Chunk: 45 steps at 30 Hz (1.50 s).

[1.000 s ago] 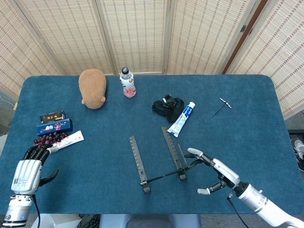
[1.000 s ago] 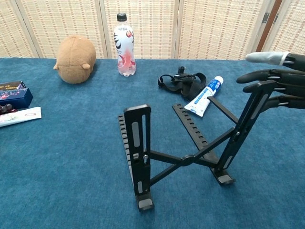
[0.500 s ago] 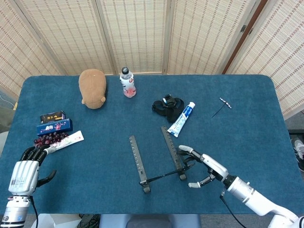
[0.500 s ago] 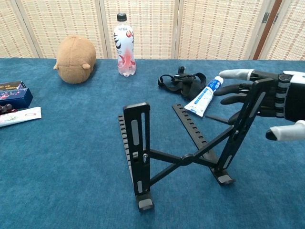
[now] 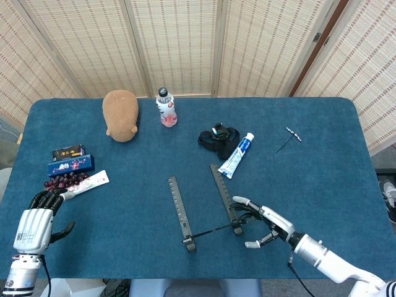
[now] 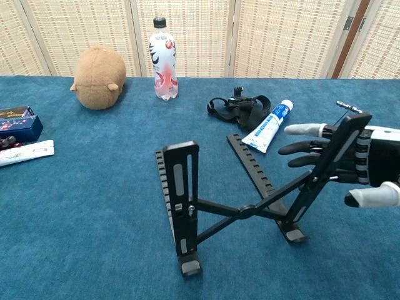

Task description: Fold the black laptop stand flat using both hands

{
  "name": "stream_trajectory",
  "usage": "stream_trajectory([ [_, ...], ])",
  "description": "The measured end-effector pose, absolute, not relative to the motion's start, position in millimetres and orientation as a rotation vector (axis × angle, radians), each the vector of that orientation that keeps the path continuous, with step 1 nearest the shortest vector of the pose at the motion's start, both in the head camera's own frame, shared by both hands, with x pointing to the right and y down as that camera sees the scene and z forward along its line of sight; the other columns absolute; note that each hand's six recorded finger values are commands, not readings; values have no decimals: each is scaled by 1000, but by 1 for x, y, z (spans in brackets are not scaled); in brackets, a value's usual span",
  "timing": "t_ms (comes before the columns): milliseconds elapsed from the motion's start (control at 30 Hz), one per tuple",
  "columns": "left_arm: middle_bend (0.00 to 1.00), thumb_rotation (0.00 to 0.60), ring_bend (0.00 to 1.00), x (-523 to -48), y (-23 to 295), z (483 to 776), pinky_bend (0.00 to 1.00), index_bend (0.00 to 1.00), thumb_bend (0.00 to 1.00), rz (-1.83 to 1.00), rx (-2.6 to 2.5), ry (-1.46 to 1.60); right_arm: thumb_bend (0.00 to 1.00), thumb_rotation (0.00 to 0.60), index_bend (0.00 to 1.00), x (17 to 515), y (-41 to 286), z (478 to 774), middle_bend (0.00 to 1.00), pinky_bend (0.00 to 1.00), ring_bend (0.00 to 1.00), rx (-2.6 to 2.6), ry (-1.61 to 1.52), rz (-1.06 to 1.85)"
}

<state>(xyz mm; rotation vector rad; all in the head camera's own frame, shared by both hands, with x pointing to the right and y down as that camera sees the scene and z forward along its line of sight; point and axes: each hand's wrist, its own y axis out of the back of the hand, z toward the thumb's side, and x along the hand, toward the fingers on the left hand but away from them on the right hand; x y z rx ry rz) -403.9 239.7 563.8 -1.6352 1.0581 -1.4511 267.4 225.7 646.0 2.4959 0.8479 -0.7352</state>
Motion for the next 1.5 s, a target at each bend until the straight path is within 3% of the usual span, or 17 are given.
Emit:
stream_trajectory([
  [367, 234, 600, 277, -402, 238, 565, 168, 276, 209, -1443, -1662, 1043, 0, 600, 46, 269, 219, 638, 141, 245, 112, 2480, 879, -694],
  [933, 213, 600, 256, -357, 241, 593, 82, 285, 213, -1312, -2106, 769, 0, 600, 41, 273, 171, 581, 139, 245, 103, 2628, 1120, -525],
  [1133, 209, 600, 209, -327, 238, 610, 36, 293, 346, -1258, -2291, 659, 0, 600, 40, 280, 171, 576, 138, 245, 97, 2625, 1148, -547],
  [1500, 189, 600, 169, -266, 238, 644, 11, 329, 434, -1159, -2548, 499, 0, 600, 37, 288, 176, 577, 138, 245, 91, 2603, 1173, -586],
])
